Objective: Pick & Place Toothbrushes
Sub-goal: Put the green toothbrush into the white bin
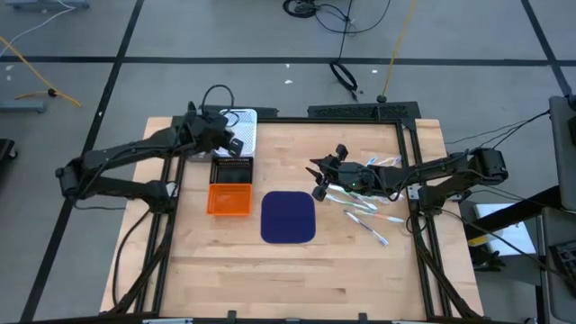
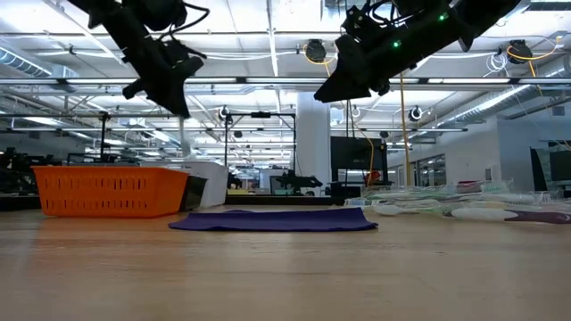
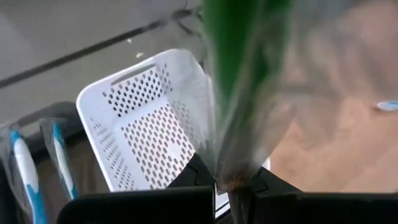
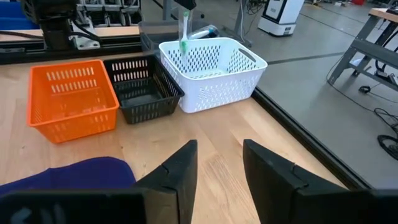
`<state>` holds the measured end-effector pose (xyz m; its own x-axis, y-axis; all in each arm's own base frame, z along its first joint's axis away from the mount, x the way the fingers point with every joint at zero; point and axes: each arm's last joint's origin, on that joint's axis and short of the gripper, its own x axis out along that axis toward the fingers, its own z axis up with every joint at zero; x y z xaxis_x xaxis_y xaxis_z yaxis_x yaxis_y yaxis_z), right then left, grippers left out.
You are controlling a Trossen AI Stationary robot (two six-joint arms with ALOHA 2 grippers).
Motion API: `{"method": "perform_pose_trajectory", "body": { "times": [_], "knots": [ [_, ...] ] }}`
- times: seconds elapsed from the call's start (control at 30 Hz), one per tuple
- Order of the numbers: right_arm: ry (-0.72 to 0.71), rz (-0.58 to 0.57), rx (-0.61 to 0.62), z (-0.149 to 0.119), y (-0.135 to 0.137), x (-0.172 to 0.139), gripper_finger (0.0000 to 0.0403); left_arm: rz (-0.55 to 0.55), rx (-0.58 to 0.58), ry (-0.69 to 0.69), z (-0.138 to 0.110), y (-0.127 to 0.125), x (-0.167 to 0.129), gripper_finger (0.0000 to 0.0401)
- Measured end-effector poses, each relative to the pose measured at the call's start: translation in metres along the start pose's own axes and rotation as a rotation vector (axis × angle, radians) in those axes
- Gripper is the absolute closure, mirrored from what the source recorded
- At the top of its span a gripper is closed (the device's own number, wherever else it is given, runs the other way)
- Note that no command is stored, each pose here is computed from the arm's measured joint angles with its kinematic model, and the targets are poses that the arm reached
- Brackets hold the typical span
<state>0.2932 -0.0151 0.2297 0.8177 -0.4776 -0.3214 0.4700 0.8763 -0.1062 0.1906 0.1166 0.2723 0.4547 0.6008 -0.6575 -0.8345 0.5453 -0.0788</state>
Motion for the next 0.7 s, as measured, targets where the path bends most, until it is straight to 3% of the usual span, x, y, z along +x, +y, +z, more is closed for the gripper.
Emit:
{"method": "perform_pose_trajectory", "body": {
  "times": [0.33,0.7],
  "knots": [
    [0.0,0.0,0.0,0.0,0.0,0.0,0.0286,0.036,-0.006,0.129,-0.003,0.012,0.031,0.0397],
    [0.0,0.0,0.0,0.0,0.0,0.0,0.0287,0.126,0.007,0.258,0.009,0.029,0.04,0.0397]
  ]
}}
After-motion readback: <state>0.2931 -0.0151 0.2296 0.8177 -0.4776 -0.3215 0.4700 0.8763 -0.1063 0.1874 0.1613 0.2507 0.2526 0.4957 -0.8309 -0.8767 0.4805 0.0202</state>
